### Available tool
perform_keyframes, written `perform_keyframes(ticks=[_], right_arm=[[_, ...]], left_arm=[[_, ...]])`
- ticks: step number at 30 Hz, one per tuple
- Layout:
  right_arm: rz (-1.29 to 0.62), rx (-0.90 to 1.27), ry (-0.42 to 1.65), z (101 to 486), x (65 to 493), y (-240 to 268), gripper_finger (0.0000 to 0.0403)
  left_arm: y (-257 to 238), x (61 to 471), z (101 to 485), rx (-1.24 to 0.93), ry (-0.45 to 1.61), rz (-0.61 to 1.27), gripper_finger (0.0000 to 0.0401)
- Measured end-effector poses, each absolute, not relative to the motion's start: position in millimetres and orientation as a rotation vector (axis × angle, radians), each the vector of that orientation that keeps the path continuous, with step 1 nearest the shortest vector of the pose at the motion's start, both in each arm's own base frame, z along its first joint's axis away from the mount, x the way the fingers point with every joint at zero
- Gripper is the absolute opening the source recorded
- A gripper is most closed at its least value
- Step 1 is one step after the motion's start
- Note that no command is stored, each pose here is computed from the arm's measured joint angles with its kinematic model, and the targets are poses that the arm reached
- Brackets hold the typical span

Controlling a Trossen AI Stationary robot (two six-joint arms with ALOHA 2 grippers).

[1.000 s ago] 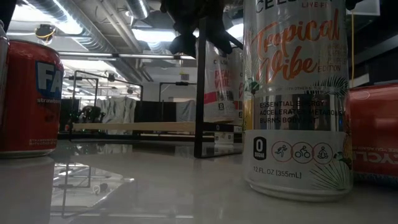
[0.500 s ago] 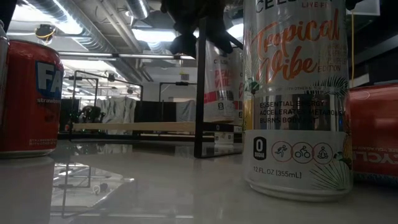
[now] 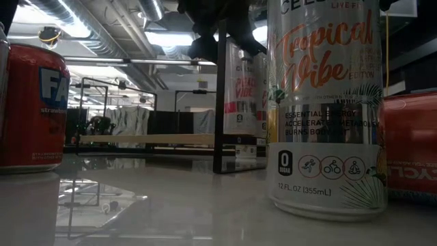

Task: Place canned beverage on shelf
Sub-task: Put the top white-pink soda can on the shelf aligned with the other white-pink soda can

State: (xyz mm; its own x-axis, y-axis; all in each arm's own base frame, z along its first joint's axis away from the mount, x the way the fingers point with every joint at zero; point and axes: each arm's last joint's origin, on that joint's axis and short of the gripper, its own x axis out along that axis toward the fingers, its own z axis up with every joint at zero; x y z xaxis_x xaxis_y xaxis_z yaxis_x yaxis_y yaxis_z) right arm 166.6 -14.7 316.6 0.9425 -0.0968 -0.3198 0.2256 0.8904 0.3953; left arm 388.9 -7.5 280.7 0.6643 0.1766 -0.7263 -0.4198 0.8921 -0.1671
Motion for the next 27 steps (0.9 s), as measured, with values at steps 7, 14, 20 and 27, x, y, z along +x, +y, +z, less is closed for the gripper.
perform_keyframes(ticks=[7, 14, 20, 27], right_arm=[[-0.17, 0.443, 0.298, 316.6, 166.5, -14.7, 0.0342], [-0.17, 0.443, 0.298, 316.6, 166.5, -14.8, 0.0342], [-0.17, 0.443, 0.299, 316.6, 166.6, -14.7, 0.0342], [-0.172, 0.443, 0.308, 315.8, 166.2, -14.7, 0.0342]], left_arm=[[-7.7, 393.5, 285.3, -0.349, 0.71, 0.331, 0.0323], [-6.8, 394.5, 286.6, -0.352, 0.694, 0.329, 0.032], [-2.5, 391.7, 291.8, -0.356, 0.68, 0.337, 0.0319], [1.8, 382.9, 307.9, -0.365, 0.636, 0.34, 0.0319]])
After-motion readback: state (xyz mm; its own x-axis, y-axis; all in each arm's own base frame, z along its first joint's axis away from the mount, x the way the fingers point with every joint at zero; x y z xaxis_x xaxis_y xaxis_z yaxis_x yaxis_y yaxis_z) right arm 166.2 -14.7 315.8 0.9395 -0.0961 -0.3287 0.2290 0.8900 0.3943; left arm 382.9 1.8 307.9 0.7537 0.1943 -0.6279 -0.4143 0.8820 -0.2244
